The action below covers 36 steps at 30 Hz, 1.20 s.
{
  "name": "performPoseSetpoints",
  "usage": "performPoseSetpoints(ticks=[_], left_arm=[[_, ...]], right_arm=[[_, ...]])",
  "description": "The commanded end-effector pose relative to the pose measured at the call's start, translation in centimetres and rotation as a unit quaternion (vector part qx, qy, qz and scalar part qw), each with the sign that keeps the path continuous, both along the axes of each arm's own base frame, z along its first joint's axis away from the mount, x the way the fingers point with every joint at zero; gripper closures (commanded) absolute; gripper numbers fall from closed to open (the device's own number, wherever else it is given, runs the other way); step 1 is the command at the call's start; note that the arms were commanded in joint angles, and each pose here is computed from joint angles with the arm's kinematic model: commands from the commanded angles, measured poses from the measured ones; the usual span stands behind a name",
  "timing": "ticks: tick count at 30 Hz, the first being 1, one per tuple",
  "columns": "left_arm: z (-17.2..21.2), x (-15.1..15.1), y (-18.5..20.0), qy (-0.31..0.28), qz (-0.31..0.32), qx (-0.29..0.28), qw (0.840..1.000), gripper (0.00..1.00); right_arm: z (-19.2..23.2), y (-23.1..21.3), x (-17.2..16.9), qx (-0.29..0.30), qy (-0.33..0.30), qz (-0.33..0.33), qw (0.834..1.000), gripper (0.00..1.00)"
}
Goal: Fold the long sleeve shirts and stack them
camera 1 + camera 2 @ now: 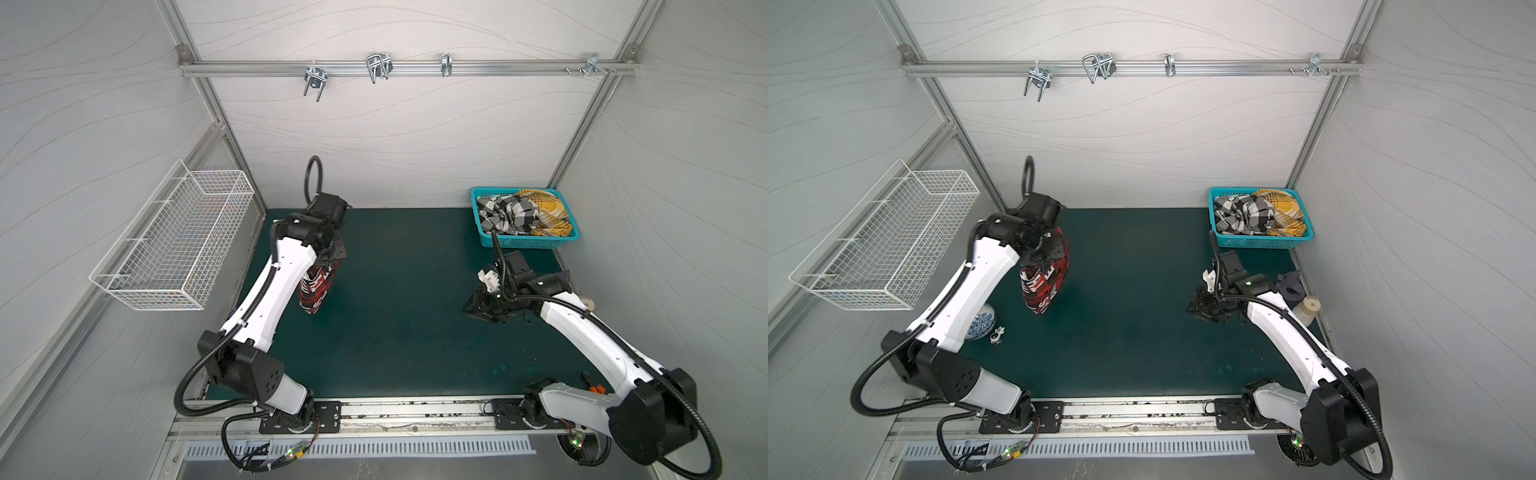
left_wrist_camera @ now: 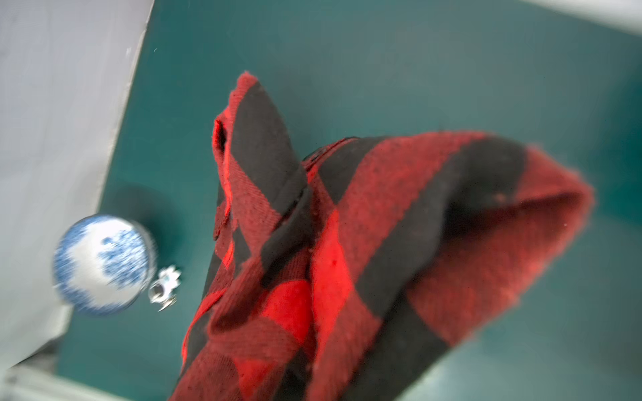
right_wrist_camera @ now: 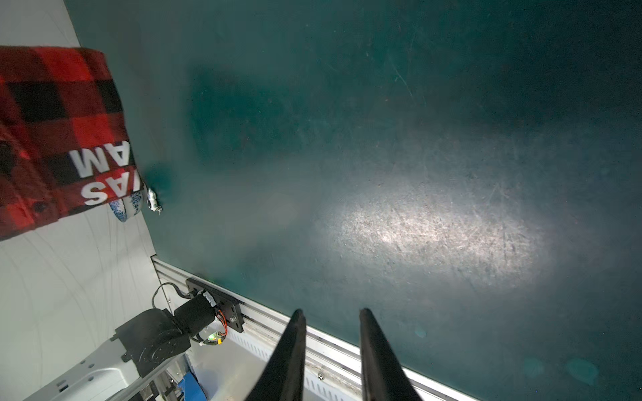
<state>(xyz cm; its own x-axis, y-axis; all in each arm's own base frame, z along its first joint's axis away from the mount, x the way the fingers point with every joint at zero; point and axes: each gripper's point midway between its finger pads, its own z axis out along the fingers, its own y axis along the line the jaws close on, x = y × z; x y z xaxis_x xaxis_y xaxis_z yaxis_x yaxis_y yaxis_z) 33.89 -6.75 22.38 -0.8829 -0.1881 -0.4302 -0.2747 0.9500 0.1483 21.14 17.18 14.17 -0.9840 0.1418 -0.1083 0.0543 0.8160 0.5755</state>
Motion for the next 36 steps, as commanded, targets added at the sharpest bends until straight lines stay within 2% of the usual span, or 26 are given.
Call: performPoseSetpoints(ticks=[1, 4, 6, 9, 12, 14, 17, 19, 21, 23, 24, 26, 29, 32, 36], left_arm=[[-3.9, -0.2, -0.6, 0.058, 0.023, 0.139, 0.988, 1.0], [-7.7, -0.2, -6.2, 0.077, 0.01, 0.146, 0.986, 1.0], [-10.6, -1.1, -11.3, 0.101, -0.005, 0.114, 0.988, 0.71], [-10.6, -2.1, -21.5, 0.067, -0.077, 0.031, 0.994, 0.5], [-8.4, -3.7, -28.9, 0.044, -0.131, -0.033, 0.99, 0.35], [-7.1, -4.0, -30.1, 0.046, -0.136, -0.062, 0.988, 0.32], [-5.7, -3.0, -26.8, 0.046, -0.118, -0.069, 0.99, 0.32], [-5.0, -2.4, -22.8, 0.045, -0.097, -0.085, 0.991, 0.36], [-5.7, -2.0, -17.1, 0.06, -0.057, -0.109, 0.991, 0.41], [-6.7, -1.8, -12.1, 0.067, -0.023, -0.149, 0.986, 0.43], [-7.1, -1.8, -9.4, 0.064, -0.001, -0.164, 0.984, 0.4], [-7.8, -1.5, -6.5, 0.058, 0.007, -0.203, 0.977, 0.34], [-9.4, -1.4, -3.9, 0.077, 0.022, -0.243, 0.967, 0.35], [-11.6, -1.0, -2.7, 0.096, 0.04, -0.256, 0.961, 0.43], [-14.1, -0.1, -3.2, 0.112, 0.05, -0.293, 0.948, 0.54]], right_arm=[[0.4, 0.2, -0.3, 0.03, -0.01, -0.003, 0.999, 0.71], [0.2, -0.3, -0.9, 0.04, -0.012, -0.011, 0.999, 0.71], [0.3, -0.8, -1.5, 0.045, -0.013, -0.014, 0.999, 0.71], [0.9, -2.1, -2.5, 0.031, -0.025, -0.026, 0.999, 0.62], [1.4, -3.9, -4.2, 0.005, -0.033, -0.043, 0.998, 0.54], [1.9, -4.7, -5.2, -0.006, -0.04, -0.05, 0.998, 0.51], [2.1, -4.6, -5.8, 0.002, -0.041, -0.045, 0.998, 0.46], [2.0, -3.0, -5.5, 0.035, -0.027, -0.02, 0.999, 0.44], [2.4, -0.3, -4.9, 0.071, -0.026, 0.022, 0.997, 0.4], [2.7, 2.4, -4.0, 0.066, -0.038, 0.066, 0.995, 0.34], [2.7, 4.0, -3.4, 0.058, -0.039, 0.088, 0.994, 0.33], [3.4, 6.9, -1.8, 0.059, -0.046, 0.12, 0.99, 0.31], [2.7, 10.3, 2.2, 0.054, -0.049, 0.137, 0.988, 0.3], [0.3, 12.7, 5.9, 0.03, -0.036, 0.154, 0.987, 0.33], [-2.5, 15.2, 9.4, 0.016, -0.033, 0.174, 0.984, 0.39]])
